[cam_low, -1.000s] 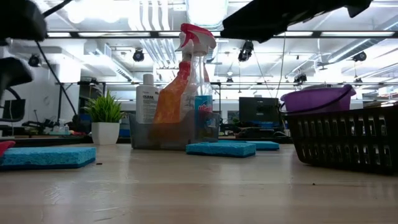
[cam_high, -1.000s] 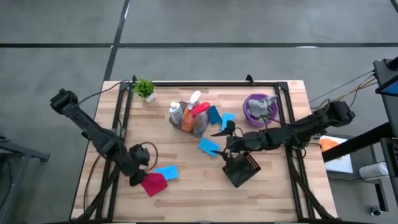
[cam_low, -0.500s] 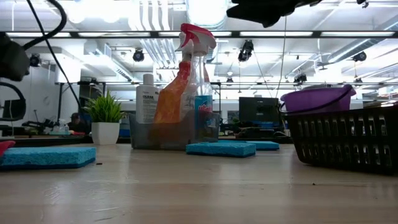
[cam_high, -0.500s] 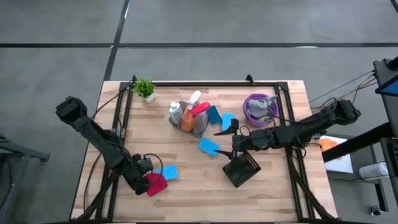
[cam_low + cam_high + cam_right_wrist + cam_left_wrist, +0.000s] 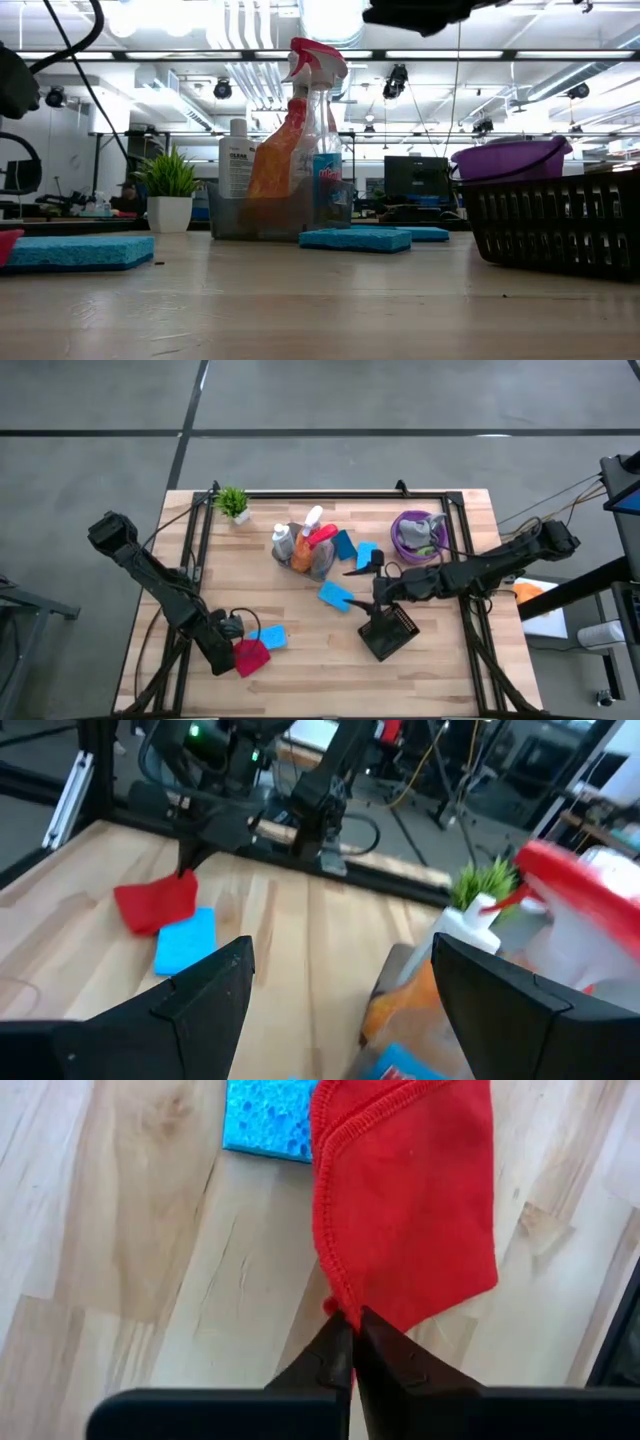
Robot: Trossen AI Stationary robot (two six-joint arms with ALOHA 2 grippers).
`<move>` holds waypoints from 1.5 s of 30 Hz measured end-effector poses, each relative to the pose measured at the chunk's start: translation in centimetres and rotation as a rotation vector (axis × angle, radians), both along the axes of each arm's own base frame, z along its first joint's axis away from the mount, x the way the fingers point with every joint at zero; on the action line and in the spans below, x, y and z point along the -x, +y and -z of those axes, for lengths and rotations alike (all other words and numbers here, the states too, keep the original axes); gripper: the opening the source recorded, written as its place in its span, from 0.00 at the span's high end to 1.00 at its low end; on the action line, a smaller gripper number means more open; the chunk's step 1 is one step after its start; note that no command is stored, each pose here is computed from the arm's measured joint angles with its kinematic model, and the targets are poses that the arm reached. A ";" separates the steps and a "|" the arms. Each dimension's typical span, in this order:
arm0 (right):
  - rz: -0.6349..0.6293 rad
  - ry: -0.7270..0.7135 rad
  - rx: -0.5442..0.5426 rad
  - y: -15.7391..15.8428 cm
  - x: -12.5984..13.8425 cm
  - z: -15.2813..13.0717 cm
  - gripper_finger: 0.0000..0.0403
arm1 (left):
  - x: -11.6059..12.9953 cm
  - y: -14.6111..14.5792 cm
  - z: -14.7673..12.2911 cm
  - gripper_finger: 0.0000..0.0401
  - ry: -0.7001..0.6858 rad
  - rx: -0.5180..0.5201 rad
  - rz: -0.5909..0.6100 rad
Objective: Pick & Place Kitchen Items
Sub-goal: Put the red microfiber towel into the purple bucket
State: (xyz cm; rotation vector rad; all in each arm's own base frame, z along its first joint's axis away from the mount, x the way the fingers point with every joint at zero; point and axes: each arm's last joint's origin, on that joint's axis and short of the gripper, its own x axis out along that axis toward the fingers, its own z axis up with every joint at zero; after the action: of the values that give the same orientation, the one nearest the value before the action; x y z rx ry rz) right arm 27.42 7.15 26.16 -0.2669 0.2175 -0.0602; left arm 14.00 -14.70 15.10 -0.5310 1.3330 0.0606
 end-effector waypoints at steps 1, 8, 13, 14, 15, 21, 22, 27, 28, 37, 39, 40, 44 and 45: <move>-0.001 -0.008 0.004 0.0 0.0 -0.1 0.25 | 0.0 0.0 0.0 0.98 0.000 0.000 0.000; 0.001 -0.016 -0.018 0.0 0.1 0.1 0.25 | -0.4 -0.7 -1.0 0.99 -0.045 0.005 0.047; -0.081 -0.100 -0.119 0.4 0.2 0.8 0.25 | -1.3 -1.4 -3.1 1.00 -0.162 -0.050 0.089; -0.115 -0.137 -0.145 0.4 0.2 1.2 0.25 | -1.5 -1.5 -3.5 1.00 -0.188 -0.070 0.094; -0.147 -0.167 -0.161 0.5 0.3 1.7 0.25 | -1.7 -1.6 -4.0 1.00 -0.218 -0.090 0.097; -0.217 -0.287 -0.209 0.7 0.3 4.6 0.25 | -2.8 -1.7 -6.2 1.00 -0.398 -0.246 0.040; -0.214 -0.270 -0.206 0.7 0.2 5.2 0.25 | -2.9 -1.7 -6.5 1.00 -0.429 -0.276 0.027; -0.210 -0.219 -0.196 1.1 -1.2 6.6 0.25 | -3.8 -1.5 -8.0 1.00 -0.595 -0.438 -0.037; -0.210 -0.216 -0.193 1.2 -1.6 6.7 0.25 | -4.0 -1.4 -8.2 1.00 -0.622 -0.470 -0.045; -0.210 -0.180 -0.148 2.0 -4.1 7.6 0.25 | -7.4 0.1 -9.1 1.00 -0.828 -0.594 -0.023; -0.184 -0.162 -0.120 2.0 -4.4 8.1 0.25 | -8.0 0.5 -9.2 1.00 -0.874 -0.621 -0.020; -0.168 -0.157 -0.100 2.1 -4.5 8.4 0.25 | -8.3 0.7 -9.3 1.00 -0.894 -0.631 -0.022; -0.065 -0.140 -0.025 2.3 -4.5 9.1 0.25 | -9.1 1.6 -9.4 1.00 -0.950 -0.657 -0.051; -0.040 -0.135 -0.009 2.4 -4.5 9.3 0.25 | -9.2 1.8 -9.3 1.00 -0.957 -0.664 -0.056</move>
State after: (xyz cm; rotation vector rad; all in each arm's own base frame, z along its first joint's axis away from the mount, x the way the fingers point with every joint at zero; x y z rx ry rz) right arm 31.96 9.54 16.85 -0.2574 0.0781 -0.0378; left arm 23.23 -12.88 24.44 0.0090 0.3105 0.2507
